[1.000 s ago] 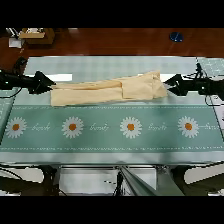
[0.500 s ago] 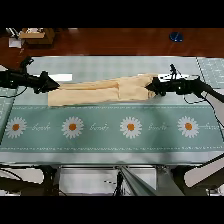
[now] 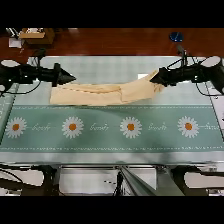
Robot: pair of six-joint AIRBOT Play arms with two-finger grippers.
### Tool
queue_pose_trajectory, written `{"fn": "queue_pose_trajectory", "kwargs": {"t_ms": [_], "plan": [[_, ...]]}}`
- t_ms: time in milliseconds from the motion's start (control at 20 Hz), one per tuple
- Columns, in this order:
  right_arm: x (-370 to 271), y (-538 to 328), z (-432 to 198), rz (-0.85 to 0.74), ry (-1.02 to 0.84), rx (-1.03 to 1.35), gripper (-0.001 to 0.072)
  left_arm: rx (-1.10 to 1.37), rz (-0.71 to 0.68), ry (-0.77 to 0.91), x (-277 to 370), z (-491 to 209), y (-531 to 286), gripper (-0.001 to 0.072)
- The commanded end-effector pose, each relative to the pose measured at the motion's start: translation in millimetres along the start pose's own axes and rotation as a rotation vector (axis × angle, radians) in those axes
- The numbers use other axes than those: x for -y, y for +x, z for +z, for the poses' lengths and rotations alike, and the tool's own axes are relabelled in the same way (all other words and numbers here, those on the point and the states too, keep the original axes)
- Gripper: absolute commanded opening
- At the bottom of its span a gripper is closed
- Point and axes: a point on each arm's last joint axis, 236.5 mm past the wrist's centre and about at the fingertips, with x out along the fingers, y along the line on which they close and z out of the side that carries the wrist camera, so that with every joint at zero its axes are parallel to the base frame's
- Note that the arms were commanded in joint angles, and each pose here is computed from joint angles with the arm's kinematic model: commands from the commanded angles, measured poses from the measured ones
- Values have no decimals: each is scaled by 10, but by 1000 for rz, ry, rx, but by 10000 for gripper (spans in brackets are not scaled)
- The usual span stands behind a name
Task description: Fold the shirts.
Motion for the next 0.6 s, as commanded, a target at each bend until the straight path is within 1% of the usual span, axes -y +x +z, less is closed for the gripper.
{"fn": "queue_pose_trajectory", "kwargs": {"t_ms": [0,150,350,550], "plan": [[27,-502,-252,-183,-30,-41,30,-54,-27,67,369,-208,587,24],[-46,-792,-366,-249,-39,-33,31,-152,-30,87,564,-576,1065,24],[-246,-1025,-398,-250,-44,20,30,-271,-30,107,754,-1095,1564,24],[-381,-1170,-463,-246,-52,41,30,-333,-15,111,856,-1475,1914,24]]}}
